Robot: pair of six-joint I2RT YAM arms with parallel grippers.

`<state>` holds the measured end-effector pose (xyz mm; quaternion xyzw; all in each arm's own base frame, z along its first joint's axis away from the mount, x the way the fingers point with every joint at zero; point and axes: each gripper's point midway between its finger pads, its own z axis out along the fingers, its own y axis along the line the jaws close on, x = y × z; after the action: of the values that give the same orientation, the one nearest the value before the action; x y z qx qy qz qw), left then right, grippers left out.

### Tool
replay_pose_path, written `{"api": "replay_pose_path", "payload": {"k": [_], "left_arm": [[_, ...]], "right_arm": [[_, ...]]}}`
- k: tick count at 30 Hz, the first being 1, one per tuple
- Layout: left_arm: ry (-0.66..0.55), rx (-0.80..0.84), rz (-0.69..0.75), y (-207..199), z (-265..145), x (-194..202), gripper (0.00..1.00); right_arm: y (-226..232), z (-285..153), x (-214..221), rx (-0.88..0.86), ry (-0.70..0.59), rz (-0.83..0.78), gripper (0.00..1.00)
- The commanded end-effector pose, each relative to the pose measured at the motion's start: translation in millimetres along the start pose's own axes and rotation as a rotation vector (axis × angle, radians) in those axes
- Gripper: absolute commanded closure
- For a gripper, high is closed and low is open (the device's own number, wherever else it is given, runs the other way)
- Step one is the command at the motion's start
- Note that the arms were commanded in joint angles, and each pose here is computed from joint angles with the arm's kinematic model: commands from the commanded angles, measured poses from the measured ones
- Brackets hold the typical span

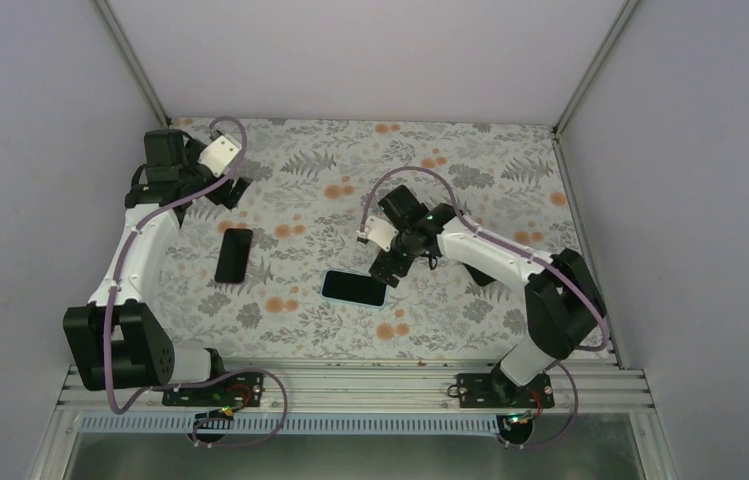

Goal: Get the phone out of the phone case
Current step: Adjust the phone at the center of the board, then pick up the phone at the center of the board.

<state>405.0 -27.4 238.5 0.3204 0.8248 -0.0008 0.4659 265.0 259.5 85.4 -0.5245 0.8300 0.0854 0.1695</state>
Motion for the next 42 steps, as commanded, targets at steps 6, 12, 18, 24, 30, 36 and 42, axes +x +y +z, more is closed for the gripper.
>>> {"api": "replay_pose_path", "payload": {"k": [6, 12, 18, 24, 30, 36, 42], "left_arm": [[-0.036, -0.038, 0.025, -5.0, -15.8, 1.2, 0.00], [-0.024, -0.045, 0.031, -9.9, -17.8, 10.1, 0.00], [-0.016, -0.072, 0.036, -9.0, -21.0, 14.4, 0.00], [-0.031, -0.061, 0.033, -10.5, -21.6, 11.5, 0.00], [-0.036, -0.031, 0.026, -14.3, -17.3, 11.8, 0.00], [-0.060, -0.003, 0.034, -16.6, -18.5, 3.9, 0.00], [-0.073, 0.135, 0.021, -34.6, -15.5, -2.7, 0.00]], "right_arm": [[55.8, 5.4, -19.3, -0.117, -0.044, -0.209, 0.00], [71.8, 44.5, -22.8, -0.092, 0.026, -0.294, 0.00], [56.6, 59.9, -24.0, 0.003, 0.022, -0.336, 0.00], [49.9, 67.7, -11.4, 0.021, 0.062, -0.368, 0.00], [73.0, 79.1, 15.0, -0.146, 0.165, -0.378, 0.00], [67.8, 77.1, 15.1, -0.195, 0.159, -0.374, 0.00], [50.6, 83.4, 23.2, -0.236, 0.202, -0.335, 0.00]]}}
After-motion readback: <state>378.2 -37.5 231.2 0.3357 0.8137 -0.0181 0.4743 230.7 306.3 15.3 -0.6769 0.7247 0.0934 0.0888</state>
